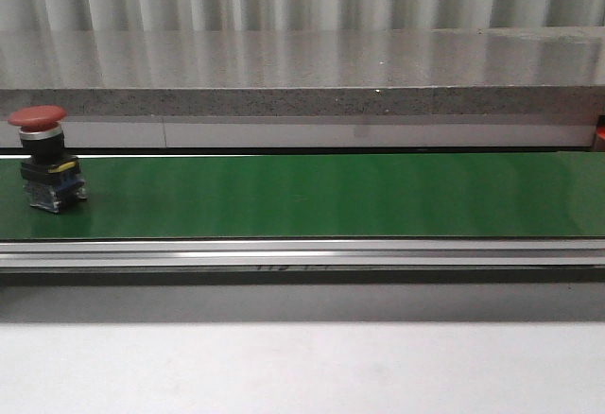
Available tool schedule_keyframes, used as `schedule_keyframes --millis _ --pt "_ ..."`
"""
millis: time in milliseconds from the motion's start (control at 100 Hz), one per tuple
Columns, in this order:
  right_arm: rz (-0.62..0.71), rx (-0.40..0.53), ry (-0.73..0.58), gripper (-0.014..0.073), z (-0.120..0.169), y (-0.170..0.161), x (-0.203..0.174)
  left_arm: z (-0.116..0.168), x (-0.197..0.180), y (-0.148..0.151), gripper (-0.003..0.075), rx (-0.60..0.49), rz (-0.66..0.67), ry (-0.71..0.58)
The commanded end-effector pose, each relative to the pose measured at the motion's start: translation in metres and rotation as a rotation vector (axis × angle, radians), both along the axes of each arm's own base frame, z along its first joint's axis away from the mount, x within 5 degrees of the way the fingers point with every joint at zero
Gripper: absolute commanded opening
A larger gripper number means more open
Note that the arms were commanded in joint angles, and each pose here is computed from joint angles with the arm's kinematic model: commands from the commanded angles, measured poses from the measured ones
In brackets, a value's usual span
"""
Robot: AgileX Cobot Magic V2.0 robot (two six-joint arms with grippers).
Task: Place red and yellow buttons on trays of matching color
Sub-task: 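Move the left gripper to a yellow button and grasp it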
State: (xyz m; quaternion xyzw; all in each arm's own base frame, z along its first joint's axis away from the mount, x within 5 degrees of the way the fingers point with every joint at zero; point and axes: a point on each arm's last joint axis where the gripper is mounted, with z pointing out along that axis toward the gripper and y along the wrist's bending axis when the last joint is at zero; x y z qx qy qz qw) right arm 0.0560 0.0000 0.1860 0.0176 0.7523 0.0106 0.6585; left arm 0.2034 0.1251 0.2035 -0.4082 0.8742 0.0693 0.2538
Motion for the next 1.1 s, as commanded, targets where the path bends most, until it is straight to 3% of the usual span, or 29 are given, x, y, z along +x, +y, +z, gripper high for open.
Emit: schedule_keyframes --millis 0,1090 --pt "-0.007 -0.014 -0.099 -0.0067 0.008 -0.001 0.0 0.011 0.012 0.006 0.0598 0.037 -0.007 -0.069" --pt "-0.007 -0.014 -0.099 -0.0067 0.008 -0.001 0.0 -0.016 0.047 0.027 0.0598 0.022 -0.025 -0.045"
